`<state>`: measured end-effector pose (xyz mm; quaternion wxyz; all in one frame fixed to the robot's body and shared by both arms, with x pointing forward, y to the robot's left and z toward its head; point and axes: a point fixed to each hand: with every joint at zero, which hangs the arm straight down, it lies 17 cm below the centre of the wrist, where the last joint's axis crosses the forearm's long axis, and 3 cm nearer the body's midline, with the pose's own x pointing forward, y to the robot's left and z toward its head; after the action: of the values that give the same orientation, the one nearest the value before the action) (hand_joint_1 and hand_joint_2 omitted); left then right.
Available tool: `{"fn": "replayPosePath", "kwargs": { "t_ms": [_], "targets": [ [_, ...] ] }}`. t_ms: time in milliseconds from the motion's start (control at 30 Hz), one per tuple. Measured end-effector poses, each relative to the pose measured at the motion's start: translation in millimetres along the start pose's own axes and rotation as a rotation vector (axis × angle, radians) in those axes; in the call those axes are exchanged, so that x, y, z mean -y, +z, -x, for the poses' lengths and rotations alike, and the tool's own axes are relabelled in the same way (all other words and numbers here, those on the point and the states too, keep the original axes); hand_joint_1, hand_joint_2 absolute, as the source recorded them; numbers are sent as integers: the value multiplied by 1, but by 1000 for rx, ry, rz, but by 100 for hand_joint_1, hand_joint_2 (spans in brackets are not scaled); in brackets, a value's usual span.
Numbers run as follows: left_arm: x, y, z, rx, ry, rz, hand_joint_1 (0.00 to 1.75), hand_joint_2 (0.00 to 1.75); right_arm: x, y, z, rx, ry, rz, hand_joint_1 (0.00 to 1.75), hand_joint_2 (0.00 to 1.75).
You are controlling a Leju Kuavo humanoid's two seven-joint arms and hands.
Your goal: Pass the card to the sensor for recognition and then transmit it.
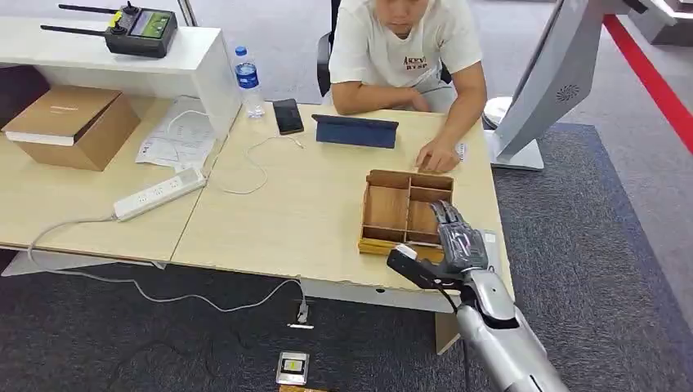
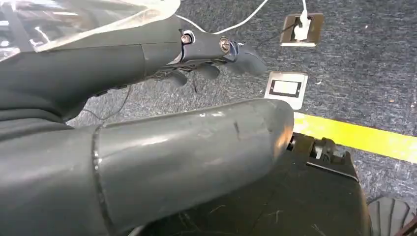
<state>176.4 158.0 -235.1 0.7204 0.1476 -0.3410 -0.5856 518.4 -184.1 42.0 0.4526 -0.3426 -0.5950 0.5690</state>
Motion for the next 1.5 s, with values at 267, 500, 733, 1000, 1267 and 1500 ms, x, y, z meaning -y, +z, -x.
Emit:
{"fn": "replayPosePath", "kwargs": {
  "t_ms": [267,500,733,1000,1267,1500],
  "targets": [
    [0,0,0,2,-3,0,0,0,-1,0,0,0,-9,-7,175,175],
    [0,0,0,3,-3,0,0,0,-6,2,0,-4,-25,-28,175,175],
    [0,0,0,0,2,0,0,0,-6,2,-2,-6,-37,-26,175,175],
    [0,0,0,2,-7,0,0,0,-6,1,-2,-8,-43,-20,175,175],
    [1,0,-4,21,-28,4,0,0,-4,3,1,-25,-70,3,175,175],
    [1,0,-5,26,-35,5,0,0,-2,2,2,-28,-74,9,175,175]
  ]
}}
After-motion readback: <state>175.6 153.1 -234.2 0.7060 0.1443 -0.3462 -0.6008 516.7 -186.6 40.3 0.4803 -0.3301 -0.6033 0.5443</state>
